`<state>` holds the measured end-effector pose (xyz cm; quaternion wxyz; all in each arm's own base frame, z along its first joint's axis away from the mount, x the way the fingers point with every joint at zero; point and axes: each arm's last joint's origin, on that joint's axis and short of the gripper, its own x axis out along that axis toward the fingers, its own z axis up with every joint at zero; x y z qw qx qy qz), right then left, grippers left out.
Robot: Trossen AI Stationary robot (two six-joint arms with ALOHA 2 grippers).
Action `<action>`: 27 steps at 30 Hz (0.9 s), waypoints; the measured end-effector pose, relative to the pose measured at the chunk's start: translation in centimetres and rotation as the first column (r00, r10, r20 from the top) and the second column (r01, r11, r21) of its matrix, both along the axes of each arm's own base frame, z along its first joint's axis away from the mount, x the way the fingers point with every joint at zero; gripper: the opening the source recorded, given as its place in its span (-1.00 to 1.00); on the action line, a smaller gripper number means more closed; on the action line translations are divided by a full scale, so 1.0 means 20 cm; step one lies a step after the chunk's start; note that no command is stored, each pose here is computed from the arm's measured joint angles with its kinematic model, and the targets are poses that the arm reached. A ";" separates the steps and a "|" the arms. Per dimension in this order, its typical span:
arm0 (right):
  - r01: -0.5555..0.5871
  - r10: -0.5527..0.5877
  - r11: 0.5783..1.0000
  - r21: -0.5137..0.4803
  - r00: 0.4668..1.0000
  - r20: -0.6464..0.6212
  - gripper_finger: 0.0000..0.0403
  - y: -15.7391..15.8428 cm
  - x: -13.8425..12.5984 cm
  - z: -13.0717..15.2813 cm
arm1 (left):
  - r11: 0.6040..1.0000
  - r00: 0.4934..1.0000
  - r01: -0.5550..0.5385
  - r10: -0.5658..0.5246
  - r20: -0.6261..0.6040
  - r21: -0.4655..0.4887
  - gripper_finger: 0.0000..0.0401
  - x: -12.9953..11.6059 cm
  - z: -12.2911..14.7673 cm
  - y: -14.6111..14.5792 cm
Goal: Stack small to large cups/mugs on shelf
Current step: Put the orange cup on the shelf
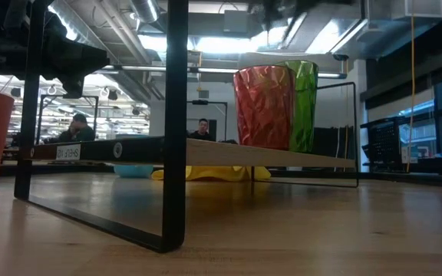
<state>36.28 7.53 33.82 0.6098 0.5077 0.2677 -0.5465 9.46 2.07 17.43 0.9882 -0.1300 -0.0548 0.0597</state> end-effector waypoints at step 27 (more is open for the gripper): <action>-0.412 0.558 0.810 -0.417 0.760 0.334 -0.54 -0.13 0.24 0.40 | 0.995 0.990 0.055 -0.043 0.132 -0.089 -0.66 -0.01 0.06 -0.01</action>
